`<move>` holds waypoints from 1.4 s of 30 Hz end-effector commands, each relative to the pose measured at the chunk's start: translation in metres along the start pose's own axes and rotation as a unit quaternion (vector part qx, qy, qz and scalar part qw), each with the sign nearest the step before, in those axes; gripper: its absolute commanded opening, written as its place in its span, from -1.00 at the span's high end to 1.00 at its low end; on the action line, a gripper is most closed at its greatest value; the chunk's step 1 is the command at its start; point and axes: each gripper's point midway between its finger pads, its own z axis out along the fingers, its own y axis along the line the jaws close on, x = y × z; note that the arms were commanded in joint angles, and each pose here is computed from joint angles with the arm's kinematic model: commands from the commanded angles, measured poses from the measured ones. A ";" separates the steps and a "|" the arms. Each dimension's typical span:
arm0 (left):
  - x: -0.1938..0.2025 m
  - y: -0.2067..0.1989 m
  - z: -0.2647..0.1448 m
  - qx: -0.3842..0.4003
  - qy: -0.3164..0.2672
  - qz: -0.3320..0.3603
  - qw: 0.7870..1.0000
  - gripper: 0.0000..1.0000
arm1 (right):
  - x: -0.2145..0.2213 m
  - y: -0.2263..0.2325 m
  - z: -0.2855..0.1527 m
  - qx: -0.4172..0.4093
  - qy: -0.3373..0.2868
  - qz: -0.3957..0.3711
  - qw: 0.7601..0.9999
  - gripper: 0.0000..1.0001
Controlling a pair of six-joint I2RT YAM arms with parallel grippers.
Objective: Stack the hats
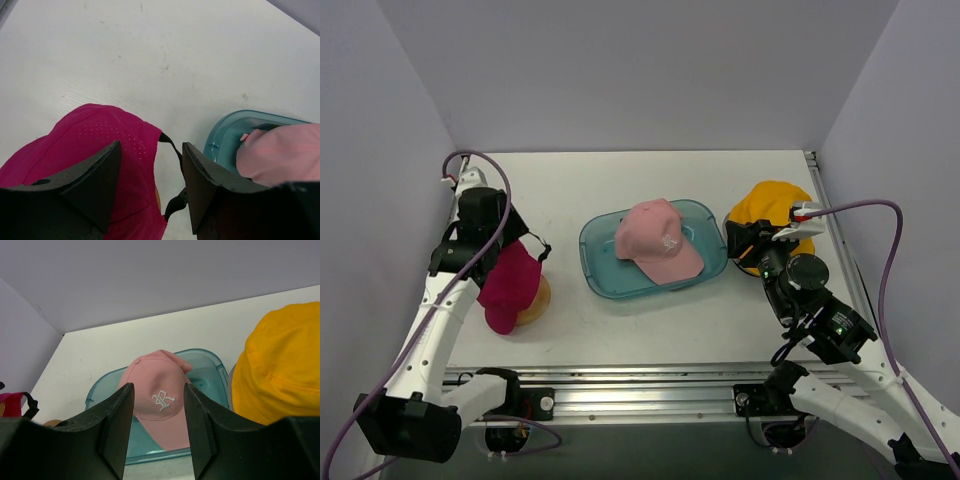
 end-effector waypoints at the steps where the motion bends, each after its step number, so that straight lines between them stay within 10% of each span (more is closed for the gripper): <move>1: 0.007 -0.021 0.005 0.051 0.021 0.014 0.998 -0.21 | -0.011 0.003 -0.002 -0.005 -0.016 0.006 1.000 0.19; 15: -0.040 0.027 -0.059 -0.059 -0.036 0.040 0.997 -0.27 | -0.007 0.003 0.001 -0.002 -0.012 0.003 1.000 0.19; 27: -0.002 0.070 -0.080 -0.110 -0.003 0.060 0.992 -0.29 | -0.008 0.005 0.001 -0.008 -0.011 0.003 1.000 0.19; 42: 0.029 0.038 -0.032 -0.050 0.050 0.062 0.996 -0.30 | -0.009 0.003 -0.001 -0.005 -0.015 0.004 1.000 0.19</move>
